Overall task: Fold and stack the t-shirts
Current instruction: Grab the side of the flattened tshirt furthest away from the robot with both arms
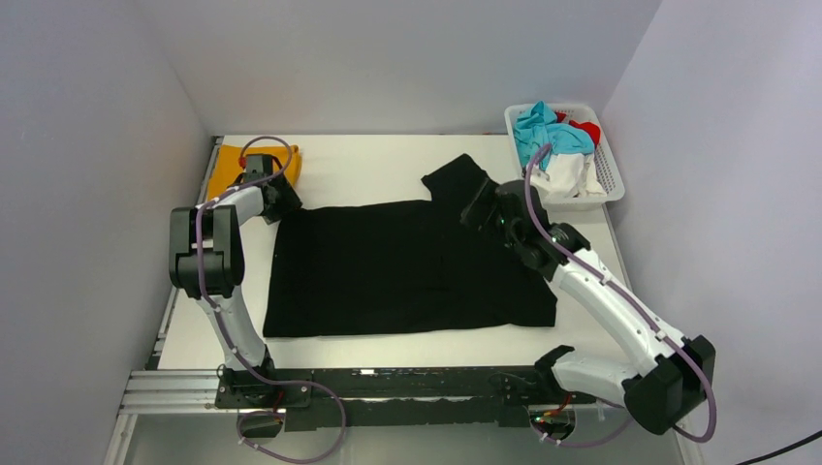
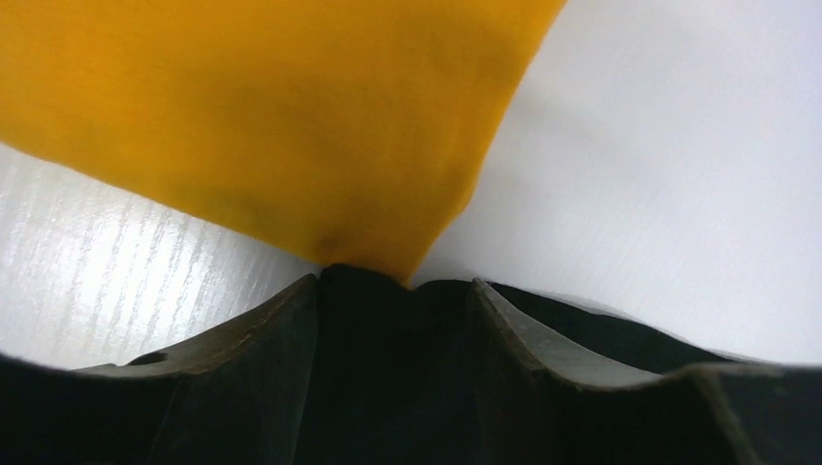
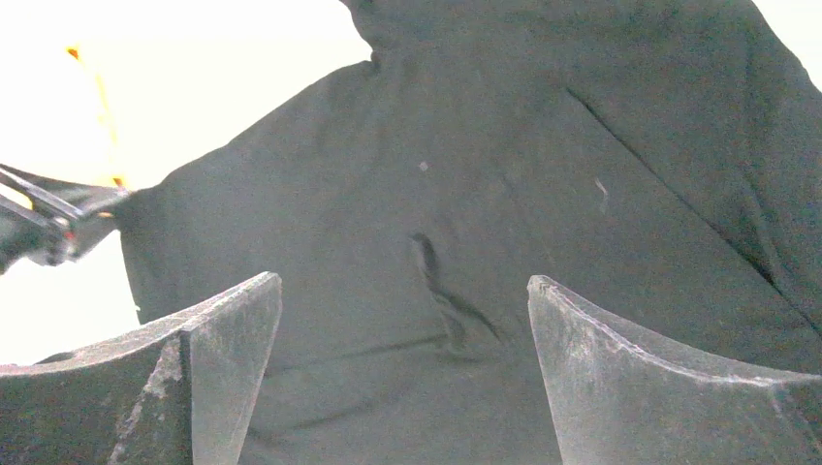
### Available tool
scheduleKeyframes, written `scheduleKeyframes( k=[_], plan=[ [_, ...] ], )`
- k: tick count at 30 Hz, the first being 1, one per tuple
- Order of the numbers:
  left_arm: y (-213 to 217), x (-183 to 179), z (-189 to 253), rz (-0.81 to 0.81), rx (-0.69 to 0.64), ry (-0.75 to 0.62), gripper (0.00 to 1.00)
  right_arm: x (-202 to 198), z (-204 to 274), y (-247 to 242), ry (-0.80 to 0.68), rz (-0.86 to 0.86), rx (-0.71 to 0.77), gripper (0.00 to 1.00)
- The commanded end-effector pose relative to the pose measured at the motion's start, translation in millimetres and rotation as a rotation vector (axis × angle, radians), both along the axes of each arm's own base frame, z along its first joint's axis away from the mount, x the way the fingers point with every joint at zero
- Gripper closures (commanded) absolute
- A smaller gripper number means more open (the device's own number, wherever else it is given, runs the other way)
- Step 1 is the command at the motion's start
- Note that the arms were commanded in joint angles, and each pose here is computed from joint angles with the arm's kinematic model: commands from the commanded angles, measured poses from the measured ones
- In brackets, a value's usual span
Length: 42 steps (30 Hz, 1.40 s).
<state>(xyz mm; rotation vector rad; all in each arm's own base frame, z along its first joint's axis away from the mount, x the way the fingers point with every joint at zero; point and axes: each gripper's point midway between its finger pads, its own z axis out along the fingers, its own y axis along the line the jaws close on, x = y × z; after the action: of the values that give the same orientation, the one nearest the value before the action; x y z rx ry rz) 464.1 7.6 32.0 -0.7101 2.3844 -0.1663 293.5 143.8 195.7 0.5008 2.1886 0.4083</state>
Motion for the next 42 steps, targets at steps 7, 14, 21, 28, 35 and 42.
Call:
scheduleKeyframes(
  k=[7, 14, 21, 28, 35, 42],
  plan=[
    [-21.0, 2.2, -1.7, -0.063, -0.095, -0.024, 0.58, 79.3, 86.8, 6.6, -0.192, -0.083, -0.073, 0.0],
    [-21.7, 0.3, -5.2, -0.054, -0.105, 0.014, 1.0, 143.3, 73.2, 7.3, -0.193, -0.044, -0.059, 0.0],
    [-26.0, 0.6, 9.3, -0.073, -0.119, -0.033, 1.0, 244.4, 21.3, 11.7, -0.139, 0.053, -0.266, 0.0],
    [-37.8, -7.5, 17.4, -0.101, -0.15, -0.056, 1.0, 322.7, -41.8, 17.3, -0.099, 0.119, -0.428, 0.0],
    [-42.8, -17.4, 28.1, -0.116, -0.118, -0.068, 1.0, 356.7, -97.4, 29.0, -0.112, 0.197, -0.442, 0.0],
    [-51.6, -22.8, 33.3, -0.135, -0.098, -0.071, 1.0, 346.7, -155.4, 23.6, -0.003, 0.313, -0.549, 0.01]
  ],
)
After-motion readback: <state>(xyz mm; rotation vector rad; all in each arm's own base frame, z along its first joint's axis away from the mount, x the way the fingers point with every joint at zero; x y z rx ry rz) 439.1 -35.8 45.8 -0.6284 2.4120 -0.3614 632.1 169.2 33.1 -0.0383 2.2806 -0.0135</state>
